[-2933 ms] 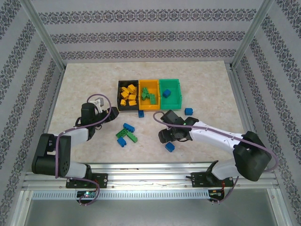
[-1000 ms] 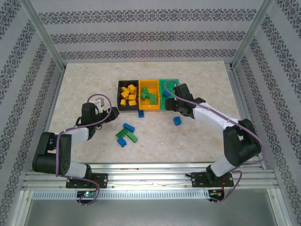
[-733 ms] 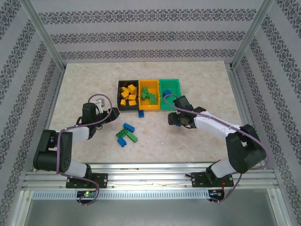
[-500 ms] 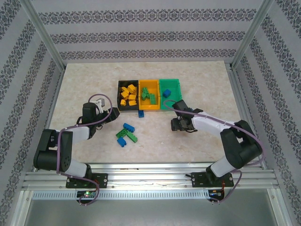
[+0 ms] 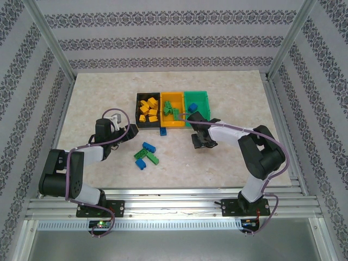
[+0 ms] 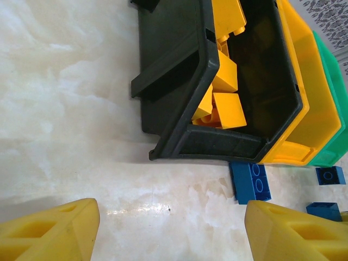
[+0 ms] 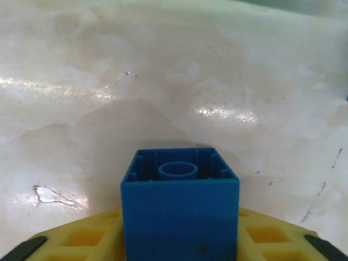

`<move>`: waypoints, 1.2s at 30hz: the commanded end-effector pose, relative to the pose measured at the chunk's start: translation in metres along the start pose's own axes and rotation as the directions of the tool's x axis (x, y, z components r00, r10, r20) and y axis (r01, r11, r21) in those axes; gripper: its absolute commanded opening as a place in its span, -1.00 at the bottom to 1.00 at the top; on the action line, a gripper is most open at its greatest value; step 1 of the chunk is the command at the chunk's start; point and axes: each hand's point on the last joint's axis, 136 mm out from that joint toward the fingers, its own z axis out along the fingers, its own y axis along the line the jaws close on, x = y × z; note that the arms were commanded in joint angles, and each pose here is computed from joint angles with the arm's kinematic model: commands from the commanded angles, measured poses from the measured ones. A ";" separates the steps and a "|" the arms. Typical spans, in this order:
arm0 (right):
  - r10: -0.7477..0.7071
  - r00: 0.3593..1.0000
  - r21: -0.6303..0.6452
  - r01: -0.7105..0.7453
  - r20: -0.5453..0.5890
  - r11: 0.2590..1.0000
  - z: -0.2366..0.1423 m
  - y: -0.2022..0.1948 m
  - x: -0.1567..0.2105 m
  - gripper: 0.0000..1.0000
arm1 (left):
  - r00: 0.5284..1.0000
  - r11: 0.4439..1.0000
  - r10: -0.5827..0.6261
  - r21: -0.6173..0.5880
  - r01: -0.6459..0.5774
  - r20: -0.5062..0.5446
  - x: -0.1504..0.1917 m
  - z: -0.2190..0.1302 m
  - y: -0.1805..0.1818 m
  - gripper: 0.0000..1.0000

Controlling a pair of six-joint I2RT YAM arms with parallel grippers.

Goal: Sort the legos into containers by color
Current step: Pick up the lego from the center of the table, then place the lego in the container.

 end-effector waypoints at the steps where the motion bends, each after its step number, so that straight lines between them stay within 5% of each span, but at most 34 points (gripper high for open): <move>1: 0.013 0.999 0.017 -0.014 0.048 1.000 0.009 -0.001 -0.011 -0.42 | 0.998 0.997 0.045 0.060 -0.047 0.042 -0.014 -0.001 -0.020 0.42; 15: 0.059 0.954 -0.134 -0.020 0.294 0.991 -0.072 0.020 -0.109 -0.55 | 0.998 0.997 0.049 0.059 -0.052 0.047 -0.015 -0.002 -0.020 0.42; 22: 0.088 0.934 -0.152 -0.036 0.346 0.988 -0.071 0.016 -0.169 -0.54 | 0.997 0.997 0.054 0.058 -0.056 0.049 -0.016 -0.003 -0.021 0.42; 25: 0.093 0.940 -0.159 -0.042 0.328 0.986 -0.057 0.014 -0.182 -0.30 | 0.997 0.997 0.055 0.058 -0.058 0.053 -0.017 -0.004 -0.021 0.41; 27: 0.087 0.953 -0.152 -0.044 0.291 0.987 -0.048 0.013 -0.184 0.11 | 0.997 0.997 0.055 0.058 -0.058 0.051 -0.016 -0.004 -0.022 0.41; 36: 0.100 0.948 -0.117 -0.067 0.303 0.991 -0.063 -0.010 -0.140 0.24 | 0.998 0.996 0.042 0.072 -0.045 0.045 -0.015 -0.001 -0.022 0.42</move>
